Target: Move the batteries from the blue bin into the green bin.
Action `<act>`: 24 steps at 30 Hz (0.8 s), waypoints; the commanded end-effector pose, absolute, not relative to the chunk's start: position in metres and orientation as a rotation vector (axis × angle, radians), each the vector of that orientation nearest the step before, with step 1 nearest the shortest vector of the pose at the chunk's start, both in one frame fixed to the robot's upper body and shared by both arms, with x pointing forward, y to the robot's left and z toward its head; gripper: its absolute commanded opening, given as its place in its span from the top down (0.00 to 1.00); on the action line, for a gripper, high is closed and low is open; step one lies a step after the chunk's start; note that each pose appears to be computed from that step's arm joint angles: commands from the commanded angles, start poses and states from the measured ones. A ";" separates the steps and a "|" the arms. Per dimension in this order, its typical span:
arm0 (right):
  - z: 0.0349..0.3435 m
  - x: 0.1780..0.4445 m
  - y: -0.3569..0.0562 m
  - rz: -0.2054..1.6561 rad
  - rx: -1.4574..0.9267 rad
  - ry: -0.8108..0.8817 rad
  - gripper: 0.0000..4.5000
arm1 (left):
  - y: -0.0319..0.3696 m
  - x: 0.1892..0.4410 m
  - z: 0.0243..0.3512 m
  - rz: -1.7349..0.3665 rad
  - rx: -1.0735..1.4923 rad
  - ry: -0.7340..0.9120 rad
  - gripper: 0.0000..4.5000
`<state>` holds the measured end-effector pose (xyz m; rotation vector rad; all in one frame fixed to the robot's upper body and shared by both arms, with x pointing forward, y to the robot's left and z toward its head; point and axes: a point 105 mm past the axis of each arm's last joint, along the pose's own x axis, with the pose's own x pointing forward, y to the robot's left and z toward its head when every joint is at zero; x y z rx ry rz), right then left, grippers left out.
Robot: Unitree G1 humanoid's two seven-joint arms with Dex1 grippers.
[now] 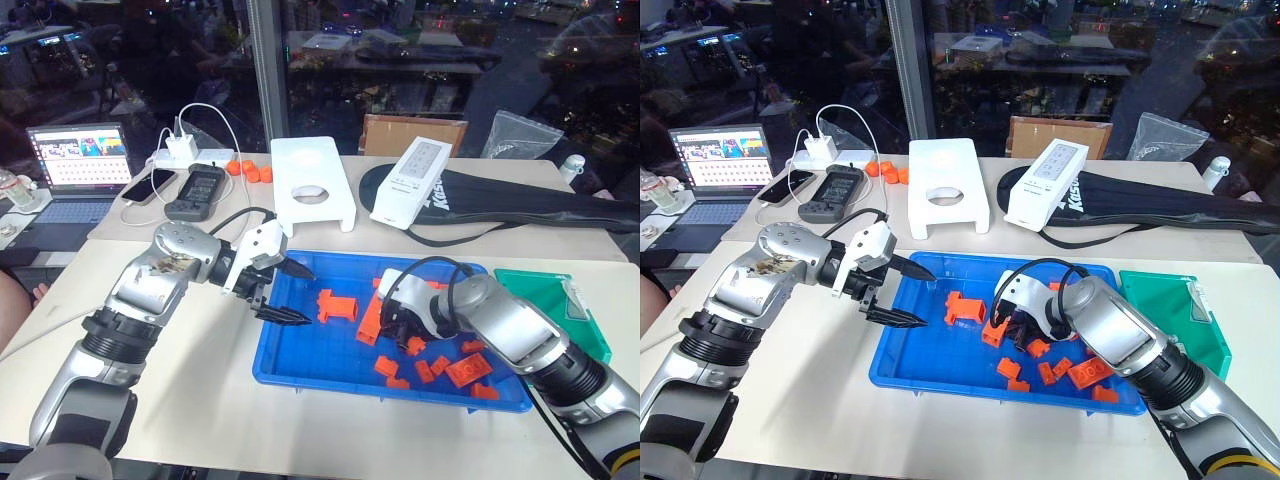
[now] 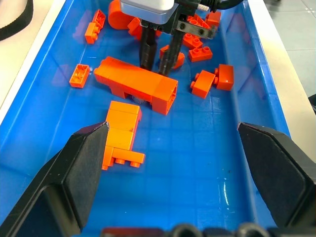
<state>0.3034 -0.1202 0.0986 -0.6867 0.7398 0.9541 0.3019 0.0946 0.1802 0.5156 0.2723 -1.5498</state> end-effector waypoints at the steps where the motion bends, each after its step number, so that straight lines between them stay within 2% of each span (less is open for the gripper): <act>1: 0.111 0.301 -0.129 0.948 -0.719 0.727 0.94 | 0.094 0.301 0.188 -1.548 0.533 0.244 0.00; 10: 0.122 0.297 -0.195 0.787 -0.826 0.847 0.94 | 0.086 0.302 0.186 -1.580 0.523 0.231 0.00; 14: 0.137 0.294 -0.206 0.759 -0.818 0.837 0.94 | 0.083 0.303 0.186 -1.590 0.521 0.226 0.00; 18: 0.162 0.290 -0.215 0.733 -0.810 0.791 0.94 | 0.081 0.303 0.186 -1.597 0.520 0.220 0.00; 22: 0.203 0.280 -0.228 0.700 -0.726 0.720 0.94 | 0.079 0.303 0.191 -1.606 0.498 0.189 0.00; 24: 0.224 0.277 -0.252 0.597 -0.679 0.698 0.94 | 0.076 0.302 0.195 -1.618 0.468 0.167 0.00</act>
